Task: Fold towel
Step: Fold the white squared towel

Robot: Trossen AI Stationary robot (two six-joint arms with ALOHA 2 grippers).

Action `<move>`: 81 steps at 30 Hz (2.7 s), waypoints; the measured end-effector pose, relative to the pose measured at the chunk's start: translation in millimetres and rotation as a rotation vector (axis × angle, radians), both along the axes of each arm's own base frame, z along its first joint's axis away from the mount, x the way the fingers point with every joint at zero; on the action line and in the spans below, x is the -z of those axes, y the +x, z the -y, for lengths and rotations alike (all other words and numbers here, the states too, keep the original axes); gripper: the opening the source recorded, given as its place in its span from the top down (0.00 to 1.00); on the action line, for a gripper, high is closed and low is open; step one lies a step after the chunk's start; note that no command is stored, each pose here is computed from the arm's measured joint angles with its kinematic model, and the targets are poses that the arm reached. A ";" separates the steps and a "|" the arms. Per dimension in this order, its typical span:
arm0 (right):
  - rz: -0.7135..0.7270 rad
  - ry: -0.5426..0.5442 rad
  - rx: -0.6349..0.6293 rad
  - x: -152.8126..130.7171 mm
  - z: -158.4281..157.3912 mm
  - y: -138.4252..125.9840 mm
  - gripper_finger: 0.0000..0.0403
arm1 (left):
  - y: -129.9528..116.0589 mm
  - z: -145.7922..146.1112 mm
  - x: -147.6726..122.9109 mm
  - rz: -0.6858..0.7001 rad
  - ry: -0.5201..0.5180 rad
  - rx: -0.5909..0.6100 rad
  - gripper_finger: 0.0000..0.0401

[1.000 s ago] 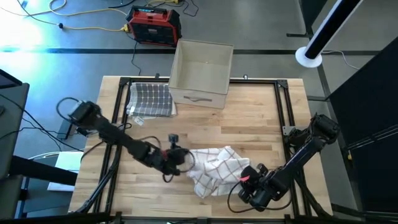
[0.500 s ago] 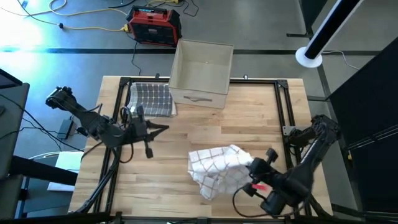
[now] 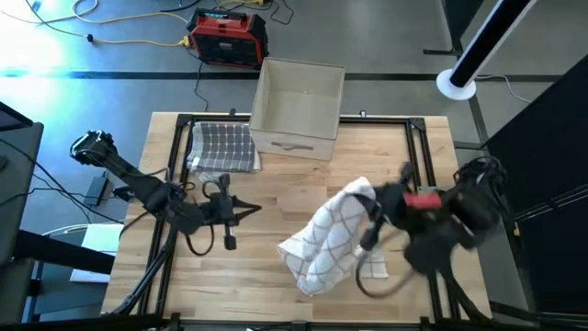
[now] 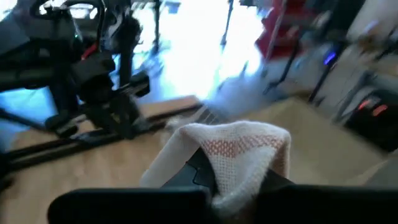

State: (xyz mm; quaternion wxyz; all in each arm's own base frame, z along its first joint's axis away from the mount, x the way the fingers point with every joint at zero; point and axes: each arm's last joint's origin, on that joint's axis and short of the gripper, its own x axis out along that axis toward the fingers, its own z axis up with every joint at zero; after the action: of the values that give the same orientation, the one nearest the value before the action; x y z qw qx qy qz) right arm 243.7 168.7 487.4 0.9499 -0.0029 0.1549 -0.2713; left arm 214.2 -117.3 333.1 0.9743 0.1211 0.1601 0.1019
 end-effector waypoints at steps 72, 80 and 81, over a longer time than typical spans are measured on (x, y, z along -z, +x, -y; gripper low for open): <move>-0.716 0.322 -0.126 300.0 -21.9 11.9 0.95 | 33.8 4.3 138.6 -0.197 -0.138 0.006 1.00; -0.534 0.307 -0.222 200.8 -41.0 22.4 0.99 | 34.6 4.8 137.4 -0.180 -0.155 0.004 1.00; -0.500 0.304 -0.226 187.3 -44.3 19.7 0.99 | 34.8 4.9 137.0 -0.176 -0.158 0.004 1.00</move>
State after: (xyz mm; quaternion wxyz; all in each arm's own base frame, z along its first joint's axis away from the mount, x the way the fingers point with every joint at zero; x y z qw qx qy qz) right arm 263.4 213.1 300.1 0.8961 0.0555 0.4211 -0.1289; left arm 248.9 -122.2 196.1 0.9632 0.0529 0.2525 0.0759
